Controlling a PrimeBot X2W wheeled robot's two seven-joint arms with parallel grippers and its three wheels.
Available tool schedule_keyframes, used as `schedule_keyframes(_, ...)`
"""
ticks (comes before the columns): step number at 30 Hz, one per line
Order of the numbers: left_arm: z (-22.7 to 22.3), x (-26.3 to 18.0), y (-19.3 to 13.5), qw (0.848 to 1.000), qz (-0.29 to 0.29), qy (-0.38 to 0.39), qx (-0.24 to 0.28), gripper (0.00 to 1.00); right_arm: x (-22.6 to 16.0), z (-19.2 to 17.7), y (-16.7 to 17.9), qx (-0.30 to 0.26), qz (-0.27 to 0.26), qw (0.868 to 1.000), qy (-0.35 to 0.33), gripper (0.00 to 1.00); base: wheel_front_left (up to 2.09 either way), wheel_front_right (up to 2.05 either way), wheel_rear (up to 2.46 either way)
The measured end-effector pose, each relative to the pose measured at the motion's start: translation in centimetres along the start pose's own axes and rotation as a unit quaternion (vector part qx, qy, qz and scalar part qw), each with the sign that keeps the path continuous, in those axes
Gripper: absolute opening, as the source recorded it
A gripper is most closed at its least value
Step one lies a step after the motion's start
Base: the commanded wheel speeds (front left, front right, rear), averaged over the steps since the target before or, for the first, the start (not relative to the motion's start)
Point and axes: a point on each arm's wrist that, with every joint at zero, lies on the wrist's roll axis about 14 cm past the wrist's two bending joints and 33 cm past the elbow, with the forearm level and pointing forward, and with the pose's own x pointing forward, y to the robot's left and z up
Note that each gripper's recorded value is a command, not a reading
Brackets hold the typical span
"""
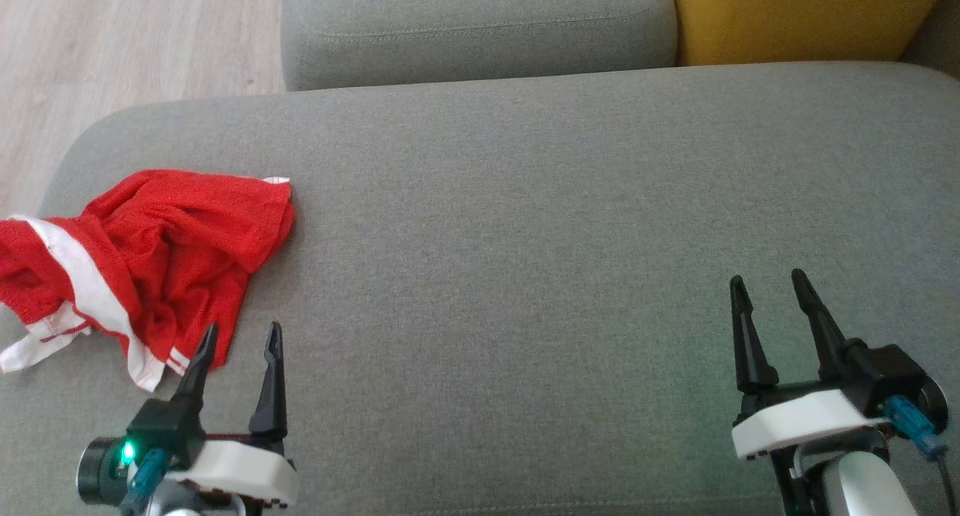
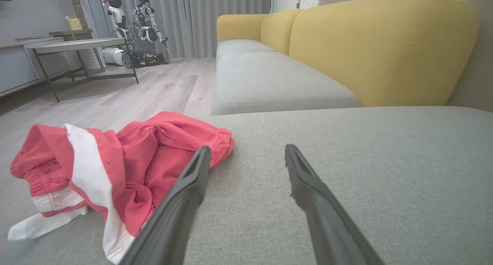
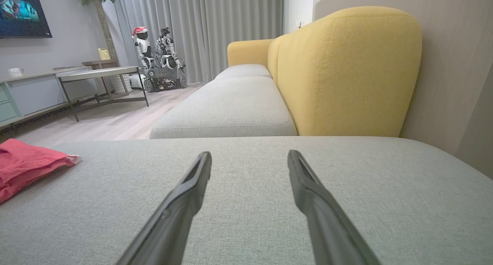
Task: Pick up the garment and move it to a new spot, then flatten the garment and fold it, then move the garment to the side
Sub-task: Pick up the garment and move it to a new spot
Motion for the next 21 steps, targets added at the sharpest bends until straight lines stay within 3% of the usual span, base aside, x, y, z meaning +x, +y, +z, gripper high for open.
schedule_keyframes(21,-0.24,-0.52,1.0,1.0,0.019,0.004,-0.006,1.0,0.1,-0.82,0.31,0.001,0.005,1.0,0.013,1.0,0.0,0.0,0.0)
